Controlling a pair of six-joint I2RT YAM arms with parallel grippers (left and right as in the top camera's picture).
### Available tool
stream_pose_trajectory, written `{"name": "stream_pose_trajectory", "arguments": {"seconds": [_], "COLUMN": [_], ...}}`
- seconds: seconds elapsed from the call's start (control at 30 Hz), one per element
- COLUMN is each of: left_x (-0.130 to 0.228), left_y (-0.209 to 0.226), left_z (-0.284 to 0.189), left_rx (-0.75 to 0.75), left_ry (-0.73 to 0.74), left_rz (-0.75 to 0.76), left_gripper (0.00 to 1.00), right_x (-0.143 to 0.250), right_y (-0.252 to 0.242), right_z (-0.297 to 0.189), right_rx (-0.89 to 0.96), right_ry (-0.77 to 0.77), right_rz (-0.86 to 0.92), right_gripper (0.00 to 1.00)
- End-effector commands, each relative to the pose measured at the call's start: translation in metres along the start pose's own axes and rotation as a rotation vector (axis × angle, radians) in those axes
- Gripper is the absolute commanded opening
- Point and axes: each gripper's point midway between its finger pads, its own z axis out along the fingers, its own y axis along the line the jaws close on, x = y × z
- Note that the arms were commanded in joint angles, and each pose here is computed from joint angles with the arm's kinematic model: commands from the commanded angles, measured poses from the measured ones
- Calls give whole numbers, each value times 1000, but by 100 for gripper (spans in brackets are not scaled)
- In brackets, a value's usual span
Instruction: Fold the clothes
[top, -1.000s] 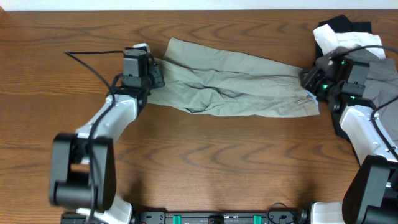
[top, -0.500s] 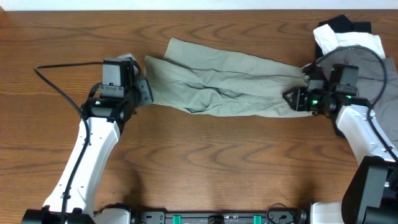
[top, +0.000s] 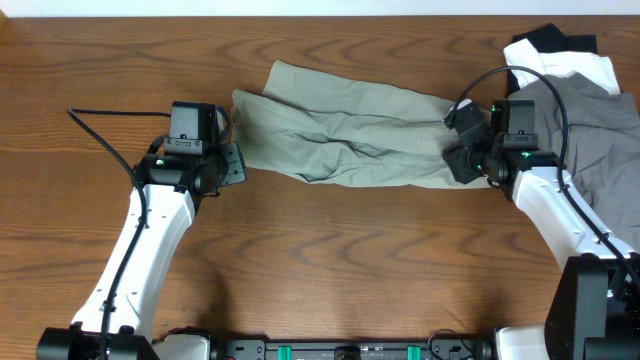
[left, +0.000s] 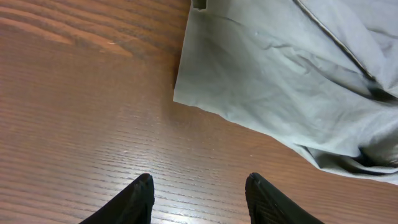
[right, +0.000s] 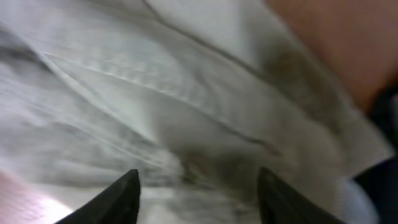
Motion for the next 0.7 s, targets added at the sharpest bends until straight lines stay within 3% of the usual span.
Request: {"name": "stream_pose_trajectory", "arguments": {"seconds": [0.0, 0.37, 0.47, 0.57, 0.67], "left_x": [-1, -1, -2, -2, -3], "left_y": [2, 2, 1, 1, 1], "left_z": [0, 0, 0, 0, 0], "left_rx": [-6, -6, -6, -5, -4], "left_ry": [0, -1, -3, -5, -8], "left_rz": [3, 3, 3, 3, 3], "left_gripper": [50, 50, 50, 50, 50], "right_x": [-5, 7, 10, 5, -1], "right_y": [-16, -12, -11, -14, -17], "right_z": [-7, 7, 11, 11, 11], "right_rx": [92, 62, 56, 68, 86], "right_ry": [12, 61, 70, 53, 26], "right_rz": [-129, -270, -283, -272, -230], "right_gripper": [61, 61, 49, 18, 4]}}
